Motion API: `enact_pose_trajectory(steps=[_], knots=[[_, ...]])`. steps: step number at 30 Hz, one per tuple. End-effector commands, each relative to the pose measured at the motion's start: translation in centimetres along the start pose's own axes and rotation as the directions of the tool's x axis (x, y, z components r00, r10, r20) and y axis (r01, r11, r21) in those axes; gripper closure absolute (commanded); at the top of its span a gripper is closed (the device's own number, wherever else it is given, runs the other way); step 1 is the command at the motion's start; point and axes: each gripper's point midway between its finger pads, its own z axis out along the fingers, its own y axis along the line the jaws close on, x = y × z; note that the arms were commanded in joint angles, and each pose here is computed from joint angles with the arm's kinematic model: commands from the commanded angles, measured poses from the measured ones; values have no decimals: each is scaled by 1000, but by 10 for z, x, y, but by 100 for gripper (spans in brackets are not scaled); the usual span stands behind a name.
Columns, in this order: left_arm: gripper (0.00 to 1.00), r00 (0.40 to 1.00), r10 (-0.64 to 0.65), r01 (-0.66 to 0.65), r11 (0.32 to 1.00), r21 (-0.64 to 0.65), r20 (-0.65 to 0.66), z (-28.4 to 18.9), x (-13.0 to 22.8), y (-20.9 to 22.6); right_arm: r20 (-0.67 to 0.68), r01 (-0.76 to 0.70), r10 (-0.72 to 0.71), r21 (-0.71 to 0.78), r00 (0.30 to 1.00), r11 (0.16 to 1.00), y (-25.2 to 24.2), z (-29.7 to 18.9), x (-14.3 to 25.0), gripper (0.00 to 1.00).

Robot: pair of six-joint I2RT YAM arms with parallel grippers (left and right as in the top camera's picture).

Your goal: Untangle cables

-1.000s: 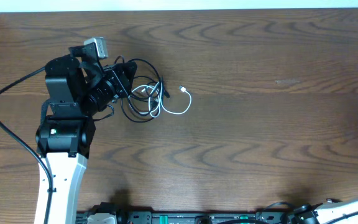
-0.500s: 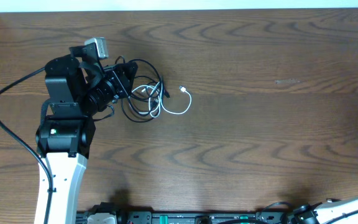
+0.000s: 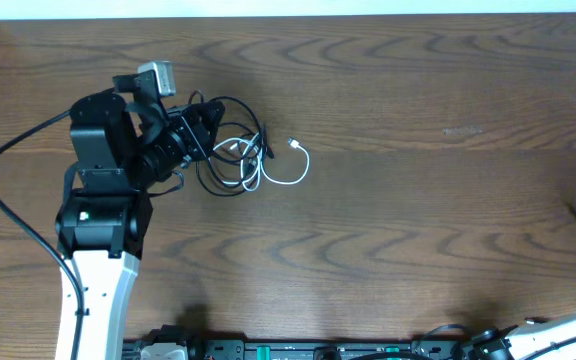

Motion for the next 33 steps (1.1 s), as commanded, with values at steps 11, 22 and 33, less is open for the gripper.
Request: enact_pose_trajectory(steps=[11, 22, 33], knots=[[92, 999, 40, -42, 998, 36, 34, -13, -7, -17, -41, 33, -35, -39, 999, 999, 7, 26, 17, 8], [92, 999, 32, -33, 999, 31, 23, -13, -4, -15, 13, 101, -100, -204, 995, 974, 38, -12, 2, 1], [92, 1000, 26, -26, 999, 27, 14, -13, -2, -14, 61, 100, -87, -247, 994, 964, 44, -59, 1, 1]])
